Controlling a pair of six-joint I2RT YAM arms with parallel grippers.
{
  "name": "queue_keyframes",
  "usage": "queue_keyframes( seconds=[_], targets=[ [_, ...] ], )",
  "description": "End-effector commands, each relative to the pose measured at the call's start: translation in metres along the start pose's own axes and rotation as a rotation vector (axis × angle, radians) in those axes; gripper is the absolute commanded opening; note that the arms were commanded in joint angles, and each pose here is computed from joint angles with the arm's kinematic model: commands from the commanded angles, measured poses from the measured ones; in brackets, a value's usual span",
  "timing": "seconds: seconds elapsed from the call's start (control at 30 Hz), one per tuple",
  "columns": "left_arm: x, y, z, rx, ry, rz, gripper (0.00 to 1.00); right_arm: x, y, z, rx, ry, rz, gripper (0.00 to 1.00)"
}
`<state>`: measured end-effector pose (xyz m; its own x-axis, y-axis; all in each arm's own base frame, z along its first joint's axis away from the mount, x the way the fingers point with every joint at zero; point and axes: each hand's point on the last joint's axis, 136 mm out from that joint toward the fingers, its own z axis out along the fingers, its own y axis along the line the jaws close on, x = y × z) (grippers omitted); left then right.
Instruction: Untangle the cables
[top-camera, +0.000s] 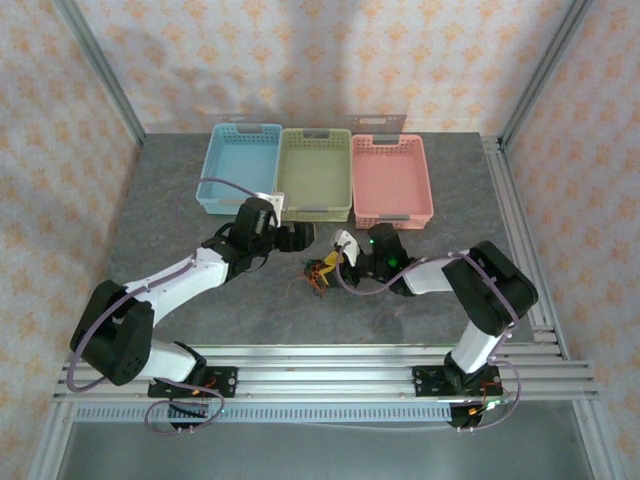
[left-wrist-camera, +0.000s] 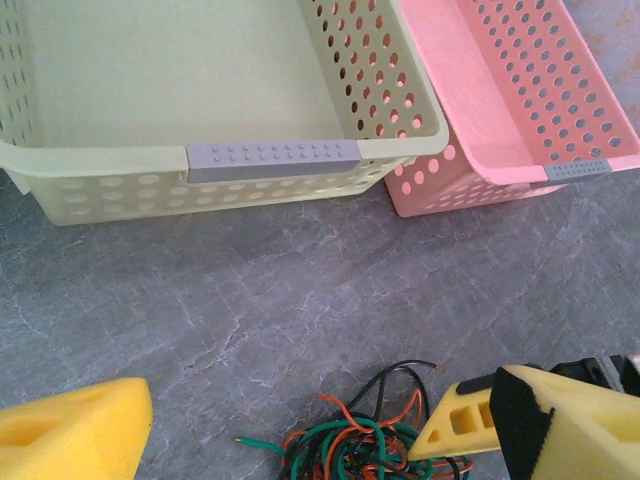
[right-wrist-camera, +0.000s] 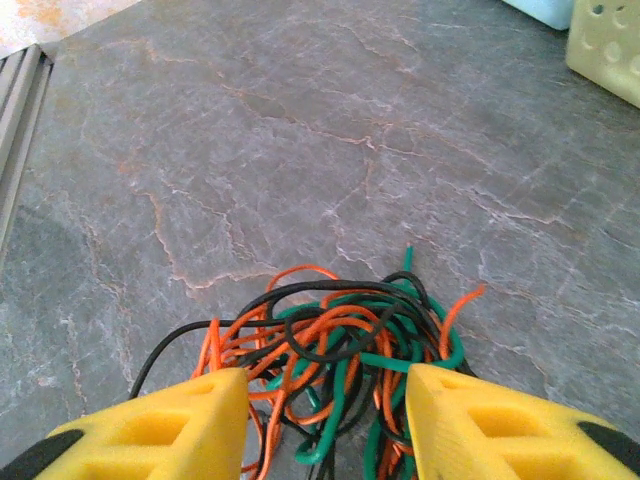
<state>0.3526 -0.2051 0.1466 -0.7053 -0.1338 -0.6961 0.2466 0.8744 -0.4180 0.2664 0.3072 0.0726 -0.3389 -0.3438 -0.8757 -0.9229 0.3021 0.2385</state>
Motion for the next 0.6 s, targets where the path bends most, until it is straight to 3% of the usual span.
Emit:
queue_keyframes(
  seconds=[0.0,0.13,0.23,0.57],
  targets=[
    [-0.011,-0.001,-0.008,-0.004,-0.048,-0.002,0.89,-0.017,0.004,0.006,-0.034,-0.047,-0.054,0.42],
    [-0.011,-0.001,-0.008,-0.008,-0.049,-0.005,0.89,-0.019,0.004,0.007,-0.033,-0.055,-0.051,0.38],
    [-0.010,0.000,-0.007,-0.012,-0.045,-0.005,0.89,-0.022,0.002,0.005,-0.014,-0.066,-0.054,0.25],
    [-0.011,0.000,-0.008,-0.014,-0.049,-0.006,0.89,-0.013,-0.006,0.020,0.032,0.009,-0.040,0.03]
  ],
)
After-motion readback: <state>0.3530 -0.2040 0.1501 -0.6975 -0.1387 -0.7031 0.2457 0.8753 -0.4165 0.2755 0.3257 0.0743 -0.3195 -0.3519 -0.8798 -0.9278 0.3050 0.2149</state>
